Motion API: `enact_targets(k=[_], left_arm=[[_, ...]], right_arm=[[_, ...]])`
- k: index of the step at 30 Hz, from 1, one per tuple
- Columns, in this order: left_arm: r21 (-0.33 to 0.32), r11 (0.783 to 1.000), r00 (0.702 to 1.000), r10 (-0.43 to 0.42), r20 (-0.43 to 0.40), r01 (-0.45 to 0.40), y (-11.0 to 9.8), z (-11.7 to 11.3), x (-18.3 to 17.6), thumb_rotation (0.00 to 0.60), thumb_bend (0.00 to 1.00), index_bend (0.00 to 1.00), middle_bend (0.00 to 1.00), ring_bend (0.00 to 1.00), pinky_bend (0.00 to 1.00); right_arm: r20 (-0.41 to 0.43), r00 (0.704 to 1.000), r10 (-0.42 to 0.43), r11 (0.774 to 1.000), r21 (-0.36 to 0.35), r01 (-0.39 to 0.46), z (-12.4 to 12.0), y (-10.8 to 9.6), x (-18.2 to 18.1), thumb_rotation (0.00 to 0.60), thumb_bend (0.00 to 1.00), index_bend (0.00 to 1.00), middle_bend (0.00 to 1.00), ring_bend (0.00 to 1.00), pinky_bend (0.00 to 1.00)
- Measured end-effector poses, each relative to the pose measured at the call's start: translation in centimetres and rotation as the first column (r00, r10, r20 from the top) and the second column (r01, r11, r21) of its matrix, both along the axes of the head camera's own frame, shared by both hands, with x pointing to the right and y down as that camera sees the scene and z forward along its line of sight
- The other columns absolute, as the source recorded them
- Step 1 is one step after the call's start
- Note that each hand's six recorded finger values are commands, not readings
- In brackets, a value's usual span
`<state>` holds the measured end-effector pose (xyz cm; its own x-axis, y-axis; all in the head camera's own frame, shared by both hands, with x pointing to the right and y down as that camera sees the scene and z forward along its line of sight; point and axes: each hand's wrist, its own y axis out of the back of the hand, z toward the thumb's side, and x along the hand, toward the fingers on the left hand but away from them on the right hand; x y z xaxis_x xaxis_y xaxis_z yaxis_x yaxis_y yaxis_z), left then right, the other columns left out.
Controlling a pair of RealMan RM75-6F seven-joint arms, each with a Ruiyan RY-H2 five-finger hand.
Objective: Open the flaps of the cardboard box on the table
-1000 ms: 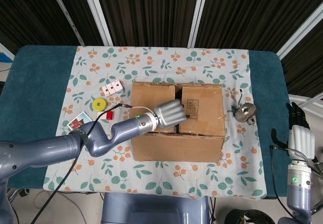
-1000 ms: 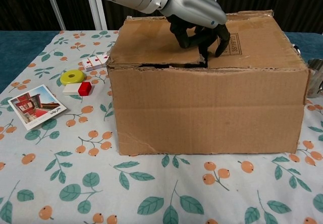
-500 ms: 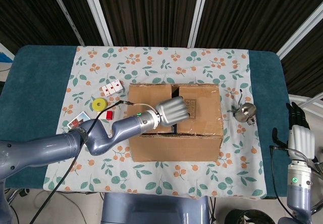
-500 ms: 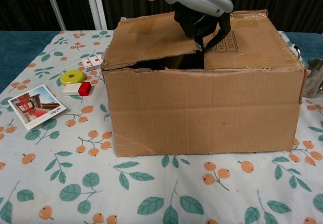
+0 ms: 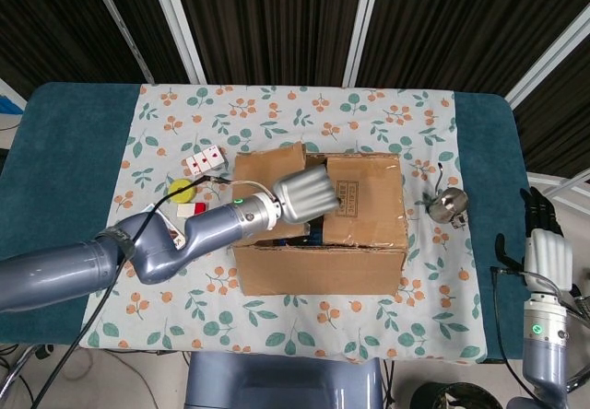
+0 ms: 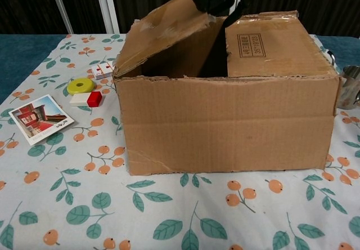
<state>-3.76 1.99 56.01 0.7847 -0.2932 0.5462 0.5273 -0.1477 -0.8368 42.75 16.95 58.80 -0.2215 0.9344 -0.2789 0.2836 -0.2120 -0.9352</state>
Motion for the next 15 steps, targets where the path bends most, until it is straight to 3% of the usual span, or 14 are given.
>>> enact_targets(k=[8, 15], left_arm=[[0.045, 0.999, 1.0, 0.003, 0.021, -0.004, -0.3, -3.4, -2.8, 0.6, 1.0, 0.45, 0.68, 0.49, 0.48], [0.067, 0.998, 0.999, -0.005, 0.051, 0.001, -0.1, -5.0, -5.4, 0.6, 1.0, 0.45, 0.68, 0.49, 0.48]], right_arm=[[0.004, 1.0, 0.007, 1.0, -0.004, -0.007, 0.1, 0.1, 0.0, 0.6, 0.54, 0.0, 0.0, 0.0, 0.23], [0.007, 1.0, 0.005, 1.0, -0.004, -0.005, 0.1, 0.1, -0.1, 0.6, 0.54, 0.0, 0.0, 0.0, 0.23]])
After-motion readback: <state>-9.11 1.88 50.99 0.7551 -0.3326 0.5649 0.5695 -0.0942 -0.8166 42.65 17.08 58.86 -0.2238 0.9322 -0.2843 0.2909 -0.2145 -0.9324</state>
